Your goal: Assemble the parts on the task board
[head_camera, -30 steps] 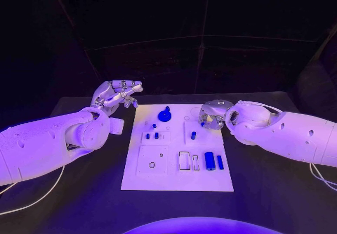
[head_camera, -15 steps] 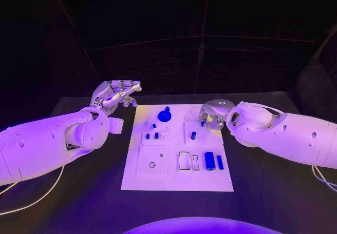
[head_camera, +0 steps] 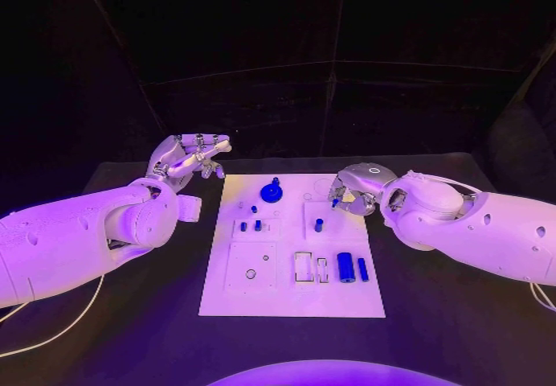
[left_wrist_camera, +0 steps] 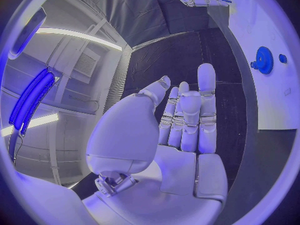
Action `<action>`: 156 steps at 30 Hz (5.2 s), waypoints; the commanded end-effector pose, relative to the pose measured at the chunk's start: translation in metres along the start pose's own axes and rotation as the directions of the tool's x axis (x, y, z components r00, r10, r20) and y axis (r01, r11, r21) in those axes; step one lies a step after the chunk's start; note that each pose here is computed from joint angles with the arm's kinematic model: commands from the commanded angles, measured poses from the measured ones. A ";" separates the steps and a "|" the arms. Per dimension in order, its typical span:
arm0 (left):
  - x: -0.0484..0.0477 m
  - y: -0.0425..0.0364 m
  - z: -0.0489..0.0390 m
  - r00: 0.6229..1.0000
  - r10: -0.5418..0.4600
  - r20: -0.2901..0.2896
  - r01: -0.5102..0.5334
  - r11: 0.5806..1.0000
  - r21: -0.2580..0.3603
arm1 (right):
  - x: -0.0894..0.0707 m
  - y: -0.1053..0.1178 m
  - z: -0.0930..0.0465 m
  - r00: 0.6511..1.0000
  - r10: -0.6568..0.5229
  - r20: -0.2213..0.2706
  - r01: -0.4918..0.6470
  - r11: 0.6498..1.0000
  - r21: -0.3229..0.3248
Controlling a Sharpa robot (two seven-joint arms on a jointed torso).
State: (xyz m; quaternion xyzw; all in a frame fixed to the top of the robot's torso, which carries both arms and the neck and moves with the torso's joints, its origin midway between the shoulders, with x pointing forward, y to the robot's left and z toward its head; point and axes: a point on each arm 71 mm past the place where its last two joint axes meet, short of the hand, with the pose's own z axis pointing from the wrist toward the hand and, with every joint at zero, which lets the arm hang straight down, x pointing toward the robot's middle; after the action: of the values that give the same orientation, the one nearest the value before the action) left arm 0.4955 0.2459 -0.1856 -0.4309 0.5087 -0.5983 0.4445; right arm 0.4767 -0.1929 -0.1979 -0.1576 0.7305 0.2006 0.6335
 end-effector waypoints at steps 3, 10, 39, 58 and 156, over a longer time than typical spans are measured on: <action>0.0000 -0.0018 0.0004 1.000 -0.005 0.000 0.005 1.000 0.015 | -0.013 0.019 -0.004 0.997 0.045 0.064 -0.042 0.998 -0.037; 0.0039 -0.0020 0.0001 1.000 -0.015 -0.016 0.015 1.000 0.016 | -0.021 0.063 -0.006 0.994 0.084 0.065 -0.074 0.987 -0.142; 0.0142 -0.0020 0.0012 0.999 -0.029 -0.043 0.030 0.999 0.015 | 0.042 0.146 0.029 0.987 0.104 -0.120 -0.135 0.945 -0.296; 0.0141 -0.0013 0.0018 0.999 -0.029 -0.043 0.030 1.000 0.010 | 0.047 0.151 0.029 0.984 0.081 -0.159 -0.128 0.943 -0.308; 0.0127 -0.0007 0.0015 0.998 -0.032 -0.047 0.032 0.999 -0.002 | 0.055 0.156 0.032 0.977 0.023 -0.213 -0.086 0.953 -0.292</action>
State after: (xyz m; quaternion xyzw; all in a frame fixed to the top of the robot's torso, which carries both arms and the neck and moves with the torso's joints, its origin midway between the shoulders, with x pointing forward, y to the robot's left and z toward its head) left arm 0.4940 0.2344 -0.1855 -0.4275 0.5141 -0.6095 0.4261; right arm 0.4198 -0.0399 -0.2409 -0.2464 0.7527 0.3174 0.5215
